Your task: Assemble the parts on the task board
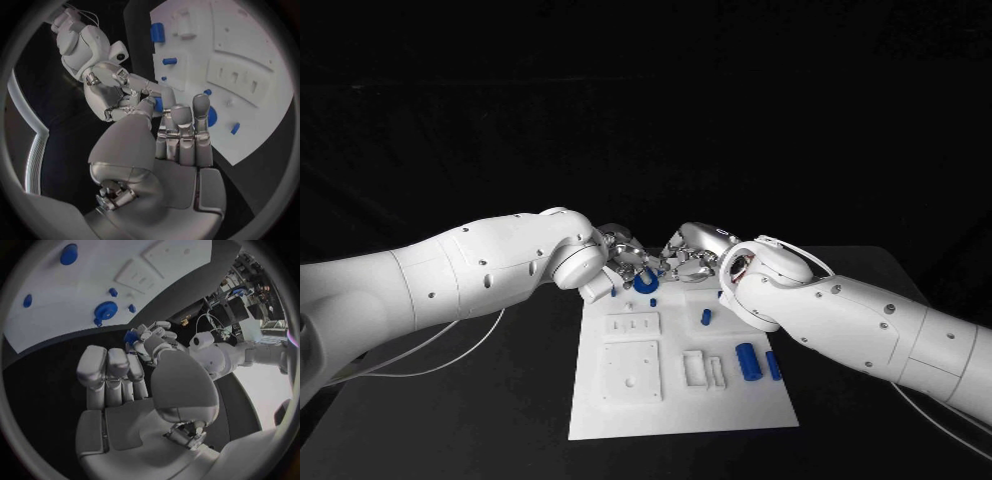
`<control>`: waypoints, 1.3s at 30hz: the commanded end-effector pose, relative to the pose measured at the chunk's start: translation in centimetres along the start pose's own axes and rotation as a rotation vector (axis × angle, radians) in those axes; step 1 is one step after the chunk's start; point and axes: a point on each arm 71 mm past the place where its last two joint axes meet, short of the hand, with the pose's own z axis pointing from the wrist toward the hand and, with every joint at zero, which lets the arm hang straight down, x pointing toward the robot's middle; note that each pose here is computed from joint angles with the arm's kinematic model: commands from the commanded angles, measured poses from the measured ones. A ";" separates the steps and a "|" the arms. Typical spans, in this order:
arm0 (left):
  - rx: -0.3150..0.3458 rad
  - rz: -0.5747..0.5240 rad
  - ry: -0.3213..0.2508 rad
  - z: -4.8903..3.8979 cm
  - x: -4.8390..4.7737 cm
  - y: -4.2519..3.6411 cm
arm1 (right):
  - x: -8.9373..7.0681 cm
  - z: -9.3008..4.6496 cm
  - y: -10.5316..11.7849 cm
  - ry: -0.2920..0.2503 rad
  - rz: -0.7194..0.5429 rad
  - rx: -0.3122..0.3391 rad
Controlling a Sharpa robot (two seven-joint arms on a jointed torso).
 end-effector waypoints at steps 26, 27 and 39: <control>0.004 -0.031 0.001 -0.08 -0.02 0.12 | 0.5 -0.3 -0.3 0.012 0.010 -0.003; 0.004 -0.034 -0.001 -0.08 -0.05 0.14 | 0.5 -0.3 -0.4 0.009 0.015 -0.003; -0.035 -0.064 -0.028 -0.03 -0.59 0.77 | -0.1 -1.8 -1.7 -0.042 0.064 -0.013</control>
